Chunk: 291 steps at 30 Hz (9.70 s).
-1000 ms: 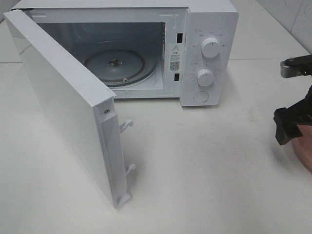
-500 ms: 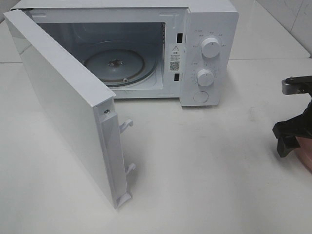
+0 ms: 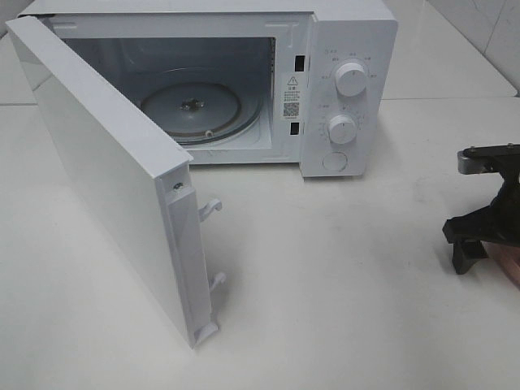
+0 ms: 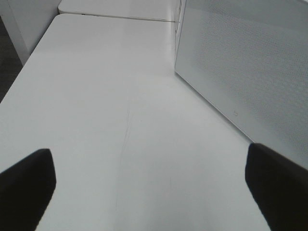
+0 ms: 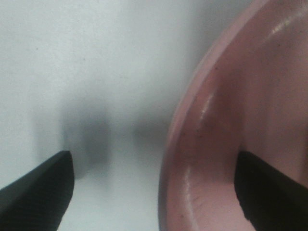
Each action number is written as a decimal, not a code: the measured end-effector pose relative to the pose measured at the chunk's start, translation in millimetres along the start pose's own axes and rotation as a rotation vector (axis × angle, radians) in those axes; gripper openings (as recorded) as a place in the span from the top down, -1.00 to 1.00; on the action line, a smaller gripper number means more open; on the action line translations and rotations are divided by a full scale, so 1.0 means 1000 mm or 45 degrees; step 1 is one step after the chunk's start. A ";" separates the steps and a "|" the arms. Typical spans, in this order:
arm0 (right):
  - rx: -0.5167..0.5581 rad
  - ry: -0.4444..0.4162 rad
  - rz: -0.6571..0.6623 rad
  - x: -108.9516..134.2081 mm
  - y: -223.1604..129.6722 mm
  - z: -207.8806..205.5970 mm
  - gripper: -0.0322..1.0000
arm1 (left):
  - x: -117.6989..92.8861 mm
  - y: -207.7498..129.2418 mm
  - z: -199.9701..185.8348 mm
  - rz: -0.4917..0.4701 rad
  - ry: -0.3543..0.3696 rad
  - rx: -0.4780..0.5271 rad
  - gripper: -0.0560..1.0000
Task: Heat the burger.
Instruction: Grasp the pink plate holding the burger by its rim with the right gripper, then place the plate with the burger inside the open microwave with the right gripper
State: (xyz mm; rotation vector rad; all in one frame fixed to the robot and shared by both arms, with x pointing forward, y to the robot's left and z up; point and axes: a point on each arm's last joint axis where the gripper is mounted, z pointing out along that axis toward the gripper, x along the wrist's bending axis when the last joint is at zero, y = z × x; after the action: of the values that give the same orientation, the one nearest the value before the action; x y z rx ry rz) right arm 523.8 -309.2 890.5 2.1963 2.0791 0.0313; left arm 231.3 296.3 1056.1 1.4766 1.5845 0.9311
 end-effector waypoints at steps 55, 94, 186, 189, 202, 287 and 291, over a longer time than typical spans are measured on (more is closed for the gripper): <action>0.014 -0.092 -0.118 0.007 0.001 -0.003 0.83 | 0.000 0.000 0.000 0.000 0.000 0.000 -0.99; 0.064 -0.193 -0.274 0.039 -0.035 -0.074 0.88 | 0.000 0.000 0.000 0.000 0.000 0.000 -0.99; -0.319 -0.382 -1.650 0.060 -0.153 -0.147 0.84 | 0.000 0.000 0.000 0.000 0.000 0.000 -0.99; -0.333 -0.387 -1.737 0.062 -0.152 -0.147 0.84 | 0.000 0.000 0.000 0.000 0.000 0.000 -0.99; -0.441 -0.389 -1.934 0.069 -0.147 -0.148 0.84 | 0.000 0.000 0.000 0.000 0.000 0.000 -0.99; -0.742 -0.090 -2.703 0.130 -0.078 -0.129 0.84 | 0.000 0.000 0.000 0.000 0.000 0.000 -0.99; -0.762 -0.096 -2.714 0.139 -0.071 -0.130 0.84 | 0.000 0.000 0.000 0.000 0.000 0.000 -0.99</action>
State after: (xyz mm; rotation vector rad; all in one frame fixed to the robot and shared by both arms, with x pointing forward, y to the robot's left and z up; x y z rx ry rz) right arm 448.7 -158.4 1003.1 -0.7715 2.5470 0.2701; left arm 231.3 296.3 1056.1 1.4766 1.5845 0.9311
